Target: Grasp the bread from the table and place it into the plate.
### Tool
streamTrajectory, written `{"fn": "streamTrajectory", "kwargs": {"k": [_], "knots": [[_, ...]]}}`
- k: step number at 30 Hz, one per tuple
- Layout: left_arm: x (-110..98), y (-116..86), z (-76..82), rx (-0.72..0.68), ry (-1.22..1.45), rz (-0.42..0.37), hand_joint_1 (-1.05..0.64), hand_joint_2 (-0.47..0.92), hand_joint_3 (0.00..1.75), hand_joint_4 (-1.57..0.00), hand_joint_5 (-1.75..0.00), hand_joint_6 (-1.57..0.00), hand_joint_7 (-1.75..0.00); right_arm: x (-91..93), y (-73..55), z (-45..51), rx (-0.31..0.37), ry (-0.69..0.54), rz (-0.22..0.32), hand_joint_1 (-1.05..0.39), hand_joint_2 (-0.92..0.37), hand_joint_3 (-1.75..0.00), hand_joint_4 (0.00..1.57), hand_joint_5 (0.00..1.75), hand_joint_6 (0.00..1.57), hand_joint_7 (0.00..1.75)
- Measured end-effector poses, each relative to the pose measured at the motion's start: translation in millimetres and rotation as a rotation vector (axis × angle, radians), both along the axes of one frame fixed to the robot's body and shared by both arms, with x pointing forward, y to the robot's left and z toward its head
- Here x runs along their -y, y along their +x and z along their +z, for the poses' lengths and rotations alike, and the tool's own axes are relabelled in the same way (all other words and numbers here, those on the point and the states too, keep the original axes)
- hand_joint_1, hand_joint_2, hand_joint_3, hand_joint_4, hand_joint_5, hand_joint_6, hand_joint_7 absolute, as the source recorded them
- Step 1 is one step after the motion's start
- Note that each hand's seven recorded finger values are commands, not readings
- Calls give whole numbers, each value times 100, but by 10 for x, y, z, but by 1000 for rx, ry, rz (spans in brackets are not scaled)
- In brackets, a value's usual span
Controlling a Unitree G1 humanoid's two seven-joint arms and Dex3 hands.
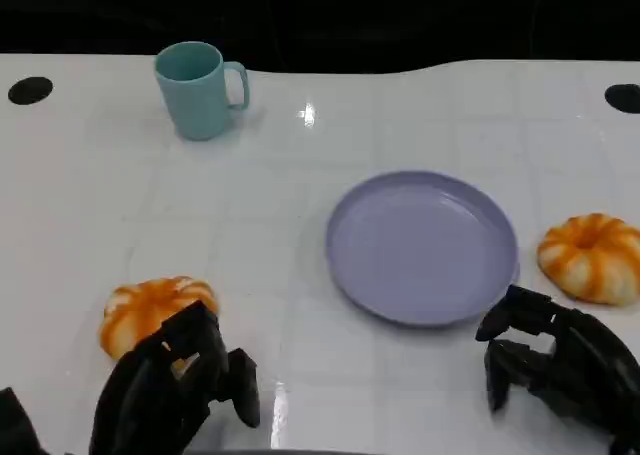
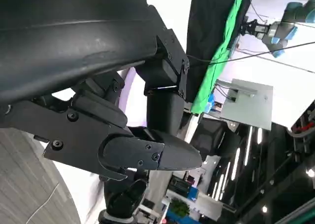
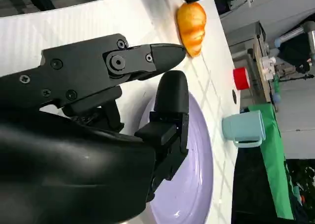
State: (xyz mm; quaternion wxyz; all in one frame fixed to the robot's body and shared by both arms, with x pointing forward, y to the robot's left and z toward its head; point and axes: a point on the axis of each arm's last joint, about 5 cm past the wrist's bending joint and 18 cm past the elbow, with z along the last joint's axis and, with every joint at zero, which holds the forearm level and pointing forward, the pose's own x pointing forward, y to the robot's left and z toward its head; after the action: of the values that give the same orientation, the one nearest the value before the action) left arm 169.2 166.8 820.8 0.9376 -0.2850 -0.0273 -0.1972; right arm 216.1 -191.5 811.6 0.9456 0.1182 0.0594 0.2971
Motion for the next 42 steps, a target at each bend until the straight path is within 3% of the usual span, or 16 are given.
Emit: {"fn": "streamTrajectory", "kwargs": {"k": [6,11,14,16,20,25,28,33,36,42], "knots": [[-2,3,-3,-2,0,0,-80,92,30,-87,-175,-71,-159,1,-1,-1,-1,2,-2,-58,-92,-19,77,165,77,135],[-11,9,5,45,51,14,-78,92,37,-76,-175,-62,-159,2,-6,-11,-11,5,-1,-60,-92,-19,76,165,76,135],[-22,16,24,101,104,36,-78,92,43,-64,-173,-58,-138,0,-4,-12,-12,4,-1,-61,-92,-19,75,165,76,135],[-28,16,48,140,155,58,-79,92,44,-62,-172,-57,-135,-1,0,-12,-11,2,0,-62,-92,-19,75,165,76,134],[-55,27,99,158,266,68,-78,92,45,-57,-143,-55,-98,-7,3,-10,-7,-7,-3,-60,-92,-21,73,167,75,136],[-140,23,327,231,557,102,-68,92,44,-53,-103,-59,-52,-2,-9,-5,9,-12,-8,-60,-92,-22,69,173,73,140],[-166,19,440,283,693,121,-66,92,43,-50,-92,-57,-42,0,-12,-6,11,-9,-8,-60,-92,-21,70,172,73,140],[-168,15,613,380,983,128,-67,92,44,-30,-77,-42,-26,1,-15,-10,3,-5,-9,-61,-92,-20,72,169,74,137],[-213,29,765,462,1252,163,-64,92,36,-24,-62,-42,-13,3,-18,-11,-4,-2,-9,-61,-92,-20,73,169,75,137],[-207,26,978,540,1618,230,-60,92,19,-9,-54,-35,-3,7,-17,-9,-8,-2,-10,-58,-92,-20,73,170,75,137]]}}
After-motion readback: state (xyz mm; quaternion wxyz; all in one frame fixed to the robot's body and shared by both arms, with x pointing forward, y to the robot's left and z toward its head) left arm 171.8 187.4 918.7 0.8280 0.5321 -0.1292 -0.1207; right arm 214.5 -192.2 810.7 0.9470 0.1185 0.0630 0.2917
